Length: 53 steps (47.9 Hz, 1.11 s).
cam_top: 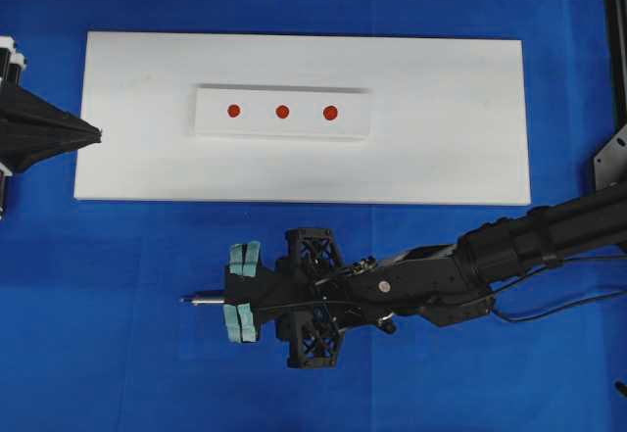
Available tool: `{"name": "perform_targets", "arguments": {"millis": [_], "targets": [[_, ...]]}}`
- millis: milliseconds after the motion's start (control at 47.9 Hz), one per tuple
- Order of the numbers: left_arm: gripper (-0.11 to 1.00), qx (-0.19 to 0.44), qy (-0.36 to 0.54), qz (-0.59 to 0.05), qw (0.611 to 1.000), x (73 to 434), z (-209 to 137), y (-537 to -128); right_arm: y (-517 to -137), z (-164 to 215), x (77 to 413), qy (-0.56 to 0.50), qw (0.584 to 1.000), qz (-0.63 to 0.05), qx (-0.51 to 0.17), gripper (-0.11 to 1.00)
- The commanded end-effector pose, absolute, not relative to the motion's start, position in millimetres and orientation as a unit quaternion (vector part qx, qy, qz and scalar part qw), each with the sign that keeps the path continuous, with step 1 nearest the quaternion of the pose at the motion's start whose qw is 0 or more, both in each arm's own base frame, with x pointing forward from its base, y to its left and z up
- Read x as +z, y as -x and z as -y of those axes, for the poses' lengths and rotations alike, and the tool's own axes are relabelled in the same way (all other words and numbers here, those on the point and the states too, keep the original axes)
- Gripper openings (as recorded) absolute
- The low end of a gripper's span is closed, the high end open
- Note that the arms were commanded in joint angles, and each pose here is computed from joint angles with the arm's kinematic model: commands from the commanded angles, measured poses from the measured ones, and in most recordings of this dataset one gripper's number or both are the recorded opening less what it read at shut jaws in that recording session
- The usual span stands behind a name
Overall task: Touch the tip of the soldering iron to the mark.
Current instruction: 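Lower the iron onto the blue cloth and open the right gripper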
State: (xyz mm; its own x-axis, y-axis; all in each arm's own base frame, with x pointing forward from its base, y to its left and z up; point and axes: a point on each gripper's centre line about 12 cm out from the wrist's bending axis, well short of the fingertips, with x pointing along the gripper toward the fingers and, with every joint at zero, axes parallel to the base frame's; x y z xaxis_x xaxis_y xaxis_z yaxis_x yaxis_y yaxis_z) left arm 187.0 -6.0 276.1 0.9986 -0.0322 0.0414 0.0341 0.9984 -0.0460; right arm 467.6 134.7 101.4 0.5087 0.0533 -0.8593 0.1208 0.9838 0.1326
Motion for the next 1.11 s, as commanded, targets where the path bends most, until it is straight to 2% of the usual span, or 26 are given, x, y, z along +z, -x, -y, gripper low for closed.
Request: {"name": "perform_targets", "arguments": {"millis": [0, 125, 188, 292, 542, 647, 1085], "targets": [[0.0, -0.019, 0.022, 0.026, 0.999, 280.2, 6.7, -188.3, -468.7, -133.9, 113.8, -0.091, 0.868, -0.488, -0.02, 0.44], [0.0, -0.018, 0.023, 0.026, 0.999, 280.2, 6.7, -188.3, -466.4, -132.5, 113.1, -0.086, 0.863, -0.497, -0.025, 0.79], [0.0, -0.018, 0.023, 0.026, 0.999, 280.2, 6.7, -188.3, -466.5, -132.3, 114.9, -0.086, 0.863, -0.496, -0.026, 0.91], [0.0, -0.018, 0.023, 0.026, 0.999, 280.2, 6.7, -188.3, -466.4, -132.2, 117.0, -0.086, 0.864, -0.495, -0.026, 0.87], [0.0, -0.018, 0.023, 0.026, 0.999, 280.2, 6.7, -188.3, -466.5, -132.2, 121.5, -0.087, 0.866, -0.491, -0.024, 0.88], [0.0, -0.018, 0.023, 0.026, 0.999, 280.2, 6.7, -188.3, -464.7, -131.2, 132.9, -0.087, 0.868, -0.488, -0.025, 0.88], [0.0, -0.019, 0.023, 0.031, 0.999, 282.5, 6.6, -186.9, -432.2, -113.9, 246.1, -0.083, 0.881, -0.463, -0.046, 0.88]]}}
